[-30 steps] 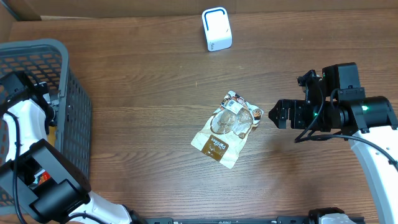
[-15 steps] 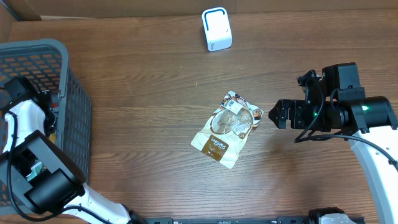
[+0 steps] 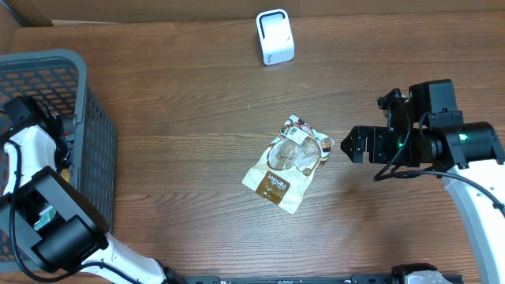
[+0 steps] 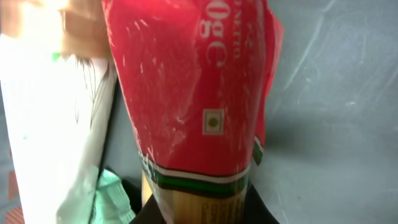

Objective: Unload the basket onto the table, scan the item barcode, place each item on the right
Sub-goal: 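Return the left gripper into the basket toward the red-capped package, then grasp the red-ended pasta package and lift it out with left gripper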

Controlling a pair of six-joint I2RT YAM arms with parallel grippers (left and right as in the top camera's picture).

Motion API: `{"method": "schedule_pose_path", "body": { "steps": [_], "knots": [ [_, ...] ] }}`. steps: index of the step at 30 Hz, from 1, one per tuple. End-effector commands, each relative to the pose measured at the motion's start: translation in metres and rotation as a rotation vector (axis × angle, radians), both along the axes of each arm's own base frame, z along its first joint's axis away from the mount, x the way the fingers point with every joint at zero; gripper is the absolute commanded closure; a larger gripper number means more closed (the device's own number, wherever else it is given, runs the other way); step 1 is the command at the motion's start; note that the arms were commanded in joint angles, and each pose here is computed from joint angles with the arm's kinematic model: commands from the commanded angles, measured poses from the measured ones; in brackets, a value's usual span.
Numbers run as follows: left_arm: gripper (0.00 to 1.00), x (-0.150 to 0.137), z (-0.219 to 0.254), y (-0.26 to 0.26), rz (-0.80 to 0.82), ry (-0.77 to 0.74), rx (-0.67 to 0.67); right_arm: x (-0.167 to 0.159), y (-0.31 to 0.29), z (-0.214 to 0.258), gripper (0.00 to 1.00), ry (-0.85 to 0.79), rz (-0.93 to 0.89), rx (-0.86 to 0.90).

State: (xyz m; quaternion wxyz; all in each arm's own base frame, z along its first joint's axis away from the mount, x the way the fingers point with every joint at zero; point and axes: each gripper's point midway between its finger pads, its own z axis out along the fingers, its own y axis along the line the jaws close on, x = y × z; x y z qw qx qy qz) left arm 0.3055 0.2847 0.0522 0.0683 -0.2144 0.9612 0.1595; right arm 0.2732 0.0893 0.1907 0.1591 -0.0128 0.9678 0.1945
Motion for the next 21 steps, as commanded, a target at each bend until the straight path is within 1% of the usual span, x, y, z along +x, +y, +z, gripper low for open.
{"method": "schedule_pose_path", "body": {
  "steps": [1,3,6,10,13,16,21],
  "knots": [
    [0.96,-0.009,-0.020,-0.024,0.090,0.007,-0.130,0.004,0.002,0.008,0.00,-0.023,0.004,0.004],
    [0.96,-0.005,-0.014,-0.030,0.103,-0.016,-0.170,0.004,0.002,0.008,0.00,-0.023,0.004,0.004],
    [0.96,0.009,0.010,-0.041,0.133,-0.083,-0.260,0.004,0.002,0.008,0.00,-0.023,0.004,0.004],
    [0.96,0.019,0.048,-0.046,0.168,-0.140,-0.297,0.004,0.002,0.008,0.00,-0.023,0.004,0.004],
    [0.96,0.022,0.080,-0.047,0.173,-0.184,-0.281,0.004,0.002,0.008,0.00,-0.023,0.004,0.004],
    [0.96,0.026,0.113,-0.048,0.158,-0.258,-0.259,0.004,0.002,0.008,0.00,-0.023,0.004,0.004],
    [0.96,0.020,0.155,-0.056,0.135,-0.352,-0.215,0.004,0.002,0.008,0.00,-0.023,0.004,0.004]
  ]
}}
